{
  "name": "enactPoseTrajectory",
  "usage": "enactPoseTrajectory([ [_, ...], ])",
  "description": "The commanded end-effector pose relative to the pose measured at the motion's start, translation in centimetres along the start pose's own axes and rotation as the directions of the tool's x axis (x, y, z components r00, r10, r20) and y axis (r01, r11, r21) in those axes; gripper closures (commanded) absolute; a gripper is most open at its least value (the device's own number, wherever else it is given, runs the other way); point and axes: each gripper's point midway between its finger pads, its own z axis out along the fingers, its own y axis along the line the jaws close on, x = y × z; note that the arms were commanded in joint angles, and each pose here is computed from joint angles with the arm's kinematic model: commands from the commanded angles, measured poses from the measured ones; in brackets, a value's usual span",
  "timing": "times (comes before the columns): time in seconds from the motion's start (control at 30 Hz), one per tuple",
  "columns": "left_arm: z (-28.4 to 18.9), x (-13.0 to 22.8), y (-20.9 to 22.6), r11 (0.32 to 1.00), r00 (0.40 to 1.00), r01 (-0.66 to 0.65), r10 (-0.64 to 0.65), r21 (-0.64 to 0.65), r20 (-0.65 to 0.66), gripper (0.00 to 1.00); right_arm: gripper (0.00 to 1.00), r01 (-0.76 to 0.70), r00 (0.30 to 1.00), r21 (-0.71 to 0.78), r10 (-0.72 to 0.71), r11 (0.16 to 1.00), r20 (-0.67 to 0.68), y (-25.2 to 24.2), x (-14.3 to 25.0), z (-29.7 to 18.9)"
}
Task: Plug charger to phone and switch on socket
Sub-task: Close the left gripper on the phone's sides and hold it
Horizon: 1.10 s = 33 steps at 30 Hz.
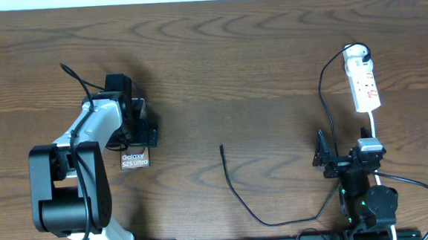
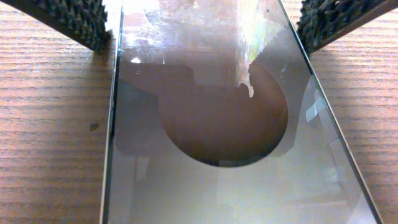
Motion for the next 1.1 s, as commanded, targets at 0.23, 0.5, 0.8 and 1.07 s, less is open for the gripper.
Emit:
enactPoseTrajectory([
  [0.23,0.75,1.1,-0.07,1.0,0.999,-0.008,0.008,0.001,-0.035,0.16,0.01,0.009,1.0,0.008,-0.008,1.0,-0.005,-0.2,0.15,0.01],
  [0.5,0.75,1.1,-0.08,1.0,0.999,-0.008,0.008,0.001,-0.035,0.18,0.01,0.009,1.0,0.008,-0.008,1.0,-0.005,-0.2,0.15,0.01],
  [0.8,0.75,1.1,-0.08,1.0,0.999,-0.008,0.008,0.001,-0.035,0.23,0.01,0.009,1.0,0.008,-0.008,1.0,-0.005,-0.2,0.15,0.01],
  [1.07,0.75,1.1,-0.07,1.0,0.999,-0.008,0.008,0.001,-0.035,0.24,0.01,0.009,1.0,0.008,-0.008,1.0,-0.005,-0.2,0.15,0.01],
])
